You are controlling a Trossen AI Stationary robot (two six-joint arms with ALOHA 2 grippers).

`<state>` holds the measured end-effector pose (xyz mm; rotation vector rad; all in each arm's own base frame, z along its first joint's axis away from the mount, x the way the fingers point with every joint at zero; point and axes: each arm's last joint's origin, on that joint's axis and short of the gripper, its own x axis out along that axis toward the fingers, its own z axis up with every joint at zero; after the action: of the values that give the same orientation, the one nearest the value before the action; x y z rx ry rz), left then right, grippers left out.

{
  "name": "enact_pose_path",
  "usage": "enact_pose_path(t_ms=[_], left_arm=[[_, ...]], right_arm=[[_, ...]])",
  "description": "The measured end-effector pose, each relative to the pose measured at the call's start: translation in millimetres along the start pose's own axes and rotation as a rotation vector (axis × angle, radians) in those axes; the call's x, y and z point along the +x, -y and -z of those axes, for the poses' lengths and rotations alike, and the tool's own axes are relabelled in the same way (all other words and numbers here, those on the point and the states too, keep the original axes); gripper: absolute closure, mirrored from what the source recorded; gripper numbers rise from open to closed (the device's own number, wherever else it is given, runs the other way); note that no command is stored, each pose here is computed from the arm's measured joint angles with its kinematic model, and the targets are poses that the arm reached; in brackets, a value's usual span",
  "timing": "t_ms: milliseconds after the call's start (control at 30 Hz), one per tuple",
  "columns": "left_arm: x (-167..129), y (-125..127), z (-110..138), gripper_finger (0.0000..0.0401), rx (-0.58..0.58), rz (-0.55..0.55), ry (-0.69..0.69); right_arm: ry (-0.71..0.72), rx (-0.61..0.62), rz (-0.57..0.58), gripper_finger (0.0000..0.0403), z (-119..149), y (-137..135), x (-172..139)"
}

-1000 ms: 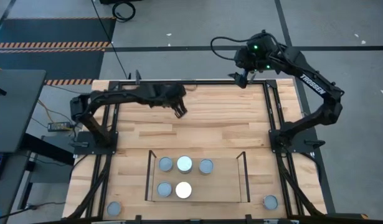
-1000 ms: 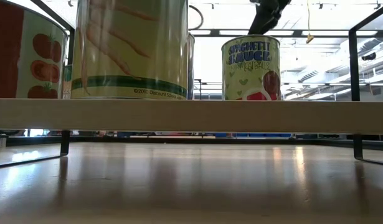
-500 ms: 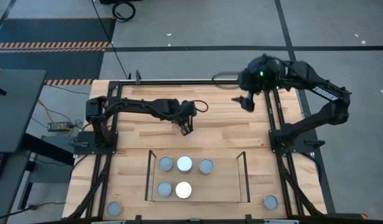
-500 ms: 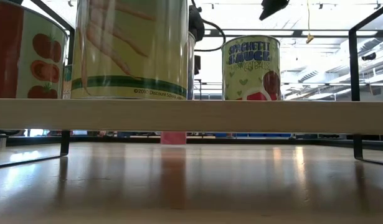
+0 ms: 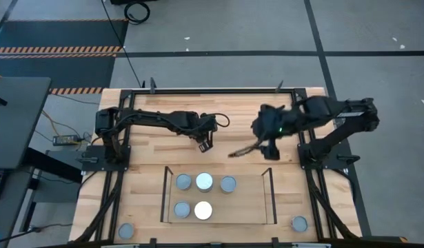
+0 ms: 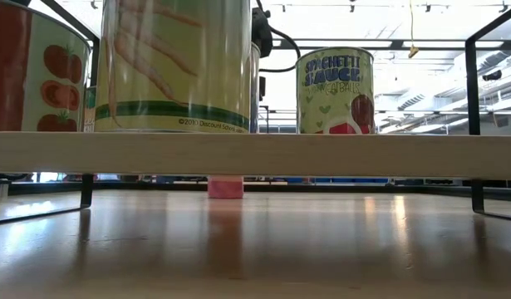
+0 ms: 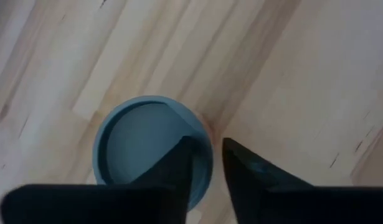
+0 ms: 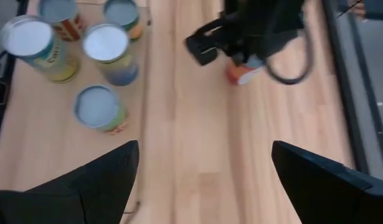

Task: Pick and place cans onto a shelf
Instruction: Put the canned mixed fruits on the shelf

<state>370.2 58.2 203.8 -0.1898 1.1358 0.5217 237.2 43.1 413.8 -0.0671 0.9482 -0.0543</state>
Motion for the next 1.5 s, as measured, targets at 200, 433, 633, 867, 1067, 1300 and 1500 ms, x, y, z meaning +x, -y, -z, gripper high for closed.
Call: enact_pose_path(t_ms=[200,433,633,867,1067,1300,1500], left_arm=[[0,0,0,0.0231,-0.012,0.002,-0.002],[-17,-1,-1,0.0141,-0.005,0.036,0.030],[-82,-19,16,0.0093,0.041,-0.010,0.035],[-184,-48,69,0.0099,-0.032,-0.072,0.126],[-222,-70,104,0.0101,-0.110,-0.084,0.304],[-215,-88,133,0.0101,-0.163,-0.153,0.337],[-193,-92,135,0.0101,-0.213,-0.184,0.326]], right_arm=[[-0.049,-0.009,-0.051,0.0028,-2,-29,14],[-0.107,0.000,-0.079,0.0027,-5,-49,33],[-0.081,-0.015,0.010,0.0027,-18,-59,66],[-0.008,0.052,0.073,0.0028,-46,-28,114],[0.052,0.048,0.010,0.0021,-67,13,172],[0.086,-0.001,0.003,0.0010,-71,71,234],[0.090,0.011,-0.012,0.0009,-60,117,275]])
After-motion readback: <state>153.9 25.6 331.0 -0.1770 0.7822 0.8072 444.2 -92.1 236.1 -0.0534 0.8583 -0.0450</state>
